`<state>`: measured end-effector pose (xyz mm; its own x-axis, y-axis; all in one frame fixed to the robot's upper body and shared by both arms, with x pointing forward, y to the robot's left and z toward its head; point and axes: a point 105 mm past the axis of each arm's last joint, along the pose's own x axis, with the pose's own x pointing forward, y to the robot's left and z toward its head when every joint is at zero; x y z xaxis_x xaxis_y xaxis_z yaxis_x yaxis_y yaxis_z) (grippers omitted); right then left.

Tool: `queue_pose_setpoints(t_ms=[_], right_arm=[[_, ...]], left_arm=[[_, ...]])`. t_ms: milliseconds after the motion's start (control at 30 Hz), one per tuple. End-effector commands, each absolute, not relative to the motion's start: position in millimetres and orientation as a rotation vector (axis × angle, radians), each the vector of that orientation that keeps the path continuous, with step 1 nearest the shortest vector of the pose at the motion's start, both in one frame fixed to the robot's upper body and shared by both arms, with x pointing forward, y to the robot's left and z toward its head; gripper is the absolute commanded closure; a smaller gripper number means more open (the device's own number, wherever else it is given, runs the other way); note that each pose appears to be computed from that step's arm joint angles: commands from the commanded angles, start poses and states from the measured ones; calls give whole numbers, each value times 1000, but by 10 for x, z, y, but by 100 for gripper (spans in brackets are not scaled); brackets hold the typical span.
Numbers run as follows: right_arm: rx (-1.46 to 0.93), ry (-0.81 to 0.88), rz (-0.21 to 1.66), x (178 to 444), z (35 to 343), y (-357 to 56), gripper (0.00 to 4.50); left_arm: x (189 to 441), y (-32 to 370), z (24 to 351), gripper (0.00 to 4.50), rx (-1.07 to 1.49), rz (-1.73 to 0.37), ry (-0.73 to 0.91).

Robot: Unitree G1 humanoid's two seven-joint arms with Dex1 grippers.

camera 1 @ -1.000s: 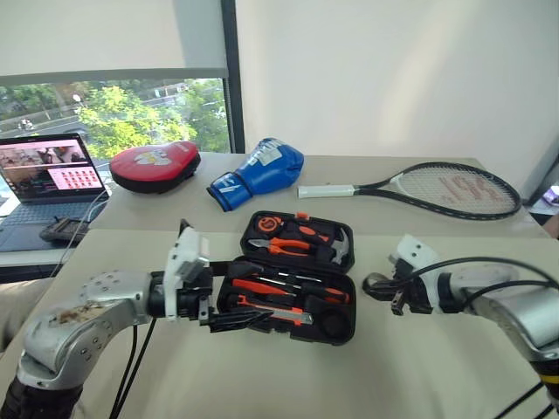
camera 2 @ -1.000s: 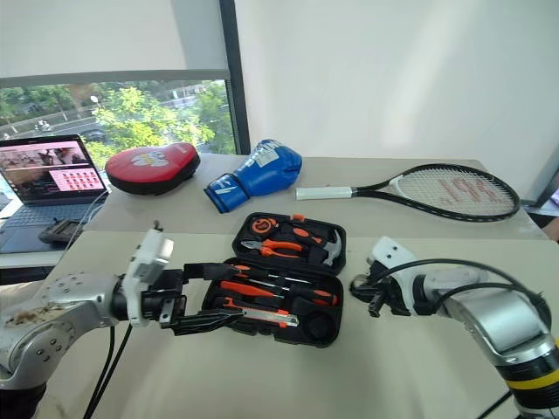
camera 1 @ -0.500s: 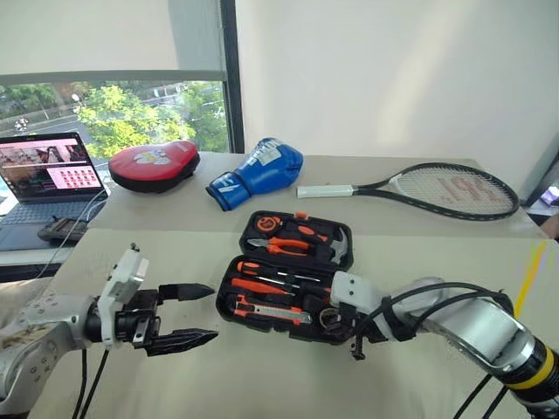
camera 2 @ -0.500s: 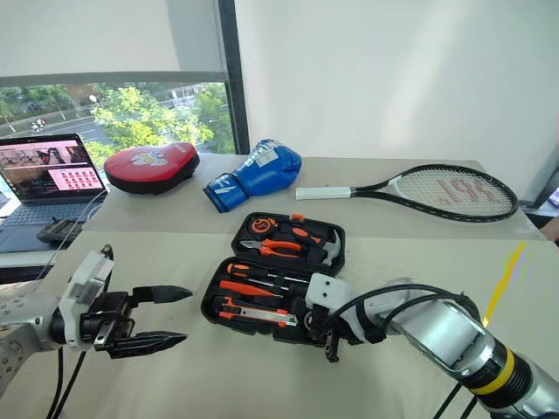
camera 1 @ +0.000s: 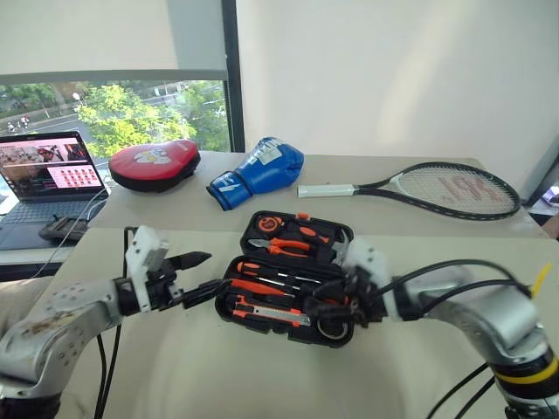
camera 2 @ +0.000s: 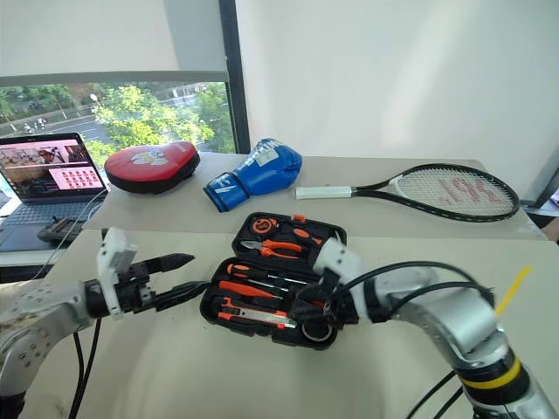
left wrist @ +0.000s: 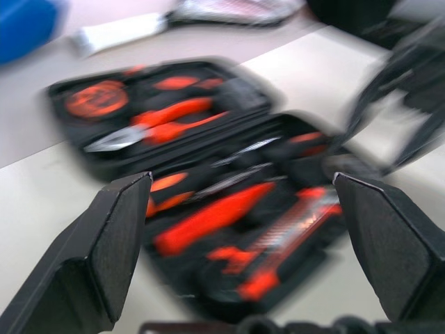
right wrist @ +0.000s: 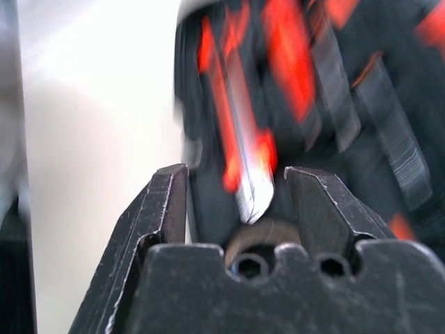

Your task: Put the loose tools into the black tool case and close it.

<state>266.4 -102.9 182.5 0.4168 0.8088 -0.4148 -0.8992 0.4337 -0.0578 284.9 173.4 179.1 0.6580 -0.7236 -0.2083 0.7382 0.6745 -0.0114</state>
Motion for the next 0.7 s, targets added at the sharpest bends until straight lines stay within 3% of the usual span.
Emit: queue_pose_setpoints(t_ms=[33,333,467,700], right_arm=[[-307,321,968,2634,1874,-1206,183],[-177,421,457,3341,1676,-1764,183],[-67,434,418,3563,1682,-1784,183],[43,503,444,3799,1586,-1745,183]], left_arm=[[3095,1607,1897,0,20,-781,206],[3917,1455,1605,0,-39,-521,421],[4186,1408,1579,0,-74,-480,444],[4408,1455,1559,0,-115,-466,487]])
